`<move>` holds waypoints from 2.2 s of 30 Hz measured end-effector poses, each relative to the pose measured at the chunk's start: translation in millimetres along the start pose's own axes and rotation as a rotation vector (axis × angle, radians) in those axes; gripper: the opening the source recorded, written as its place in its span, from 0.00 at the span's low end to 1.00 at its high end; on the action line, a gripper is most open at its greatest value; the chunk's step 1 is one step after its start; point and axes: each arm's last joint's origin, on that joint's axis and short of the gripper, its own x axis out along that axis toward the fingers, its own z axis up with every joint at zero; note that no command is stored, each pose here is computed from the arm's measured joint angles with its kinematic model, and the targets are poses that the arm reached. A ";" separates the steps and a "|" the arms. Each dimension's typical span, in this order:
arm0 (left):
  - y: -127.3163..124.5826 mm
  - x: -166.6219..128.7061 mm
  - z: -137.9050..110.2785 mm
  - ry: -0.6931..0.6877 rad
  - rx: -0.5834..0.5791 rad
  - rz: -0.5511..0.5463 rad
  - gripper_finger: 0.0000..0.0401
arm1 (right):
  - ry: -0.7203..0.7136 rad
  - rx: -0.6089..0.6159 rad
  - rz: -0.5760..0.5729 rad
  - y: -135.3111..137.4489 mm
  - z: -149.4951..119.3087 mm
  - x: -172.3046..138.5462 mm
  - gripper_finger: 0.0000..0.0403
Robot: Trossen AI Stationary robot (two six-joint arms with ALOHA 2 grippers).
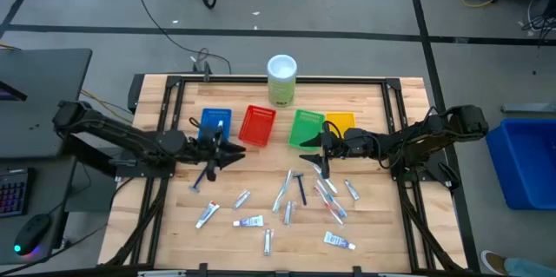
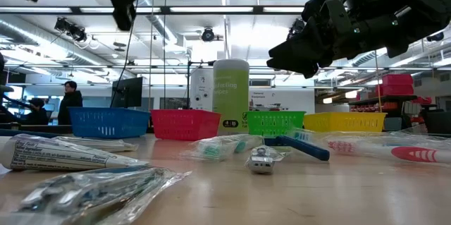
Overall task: Pick & Place Travel size toiletries
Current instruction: Put the silver nail cutter into the red basket
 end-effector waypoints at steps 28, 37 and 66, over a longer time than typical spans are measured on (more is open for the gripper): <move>-28.2 71.7 -37.9 0.493 0.257 0.148 0.39 | 0.000 0.000 0.000 0.0 0.0 0.0 0.52; -28.6 61.2 -49.6 0.636 0.147 0.209 0.40 | 0.001 0.000 0.000 0.0 0.1 0.1 0.49; -22.6 52.8 -146.8 1.019 0.133 0.388 0.53 | 0.015 -0.004 -0.001 -0.1 -1.3 0.1 0.47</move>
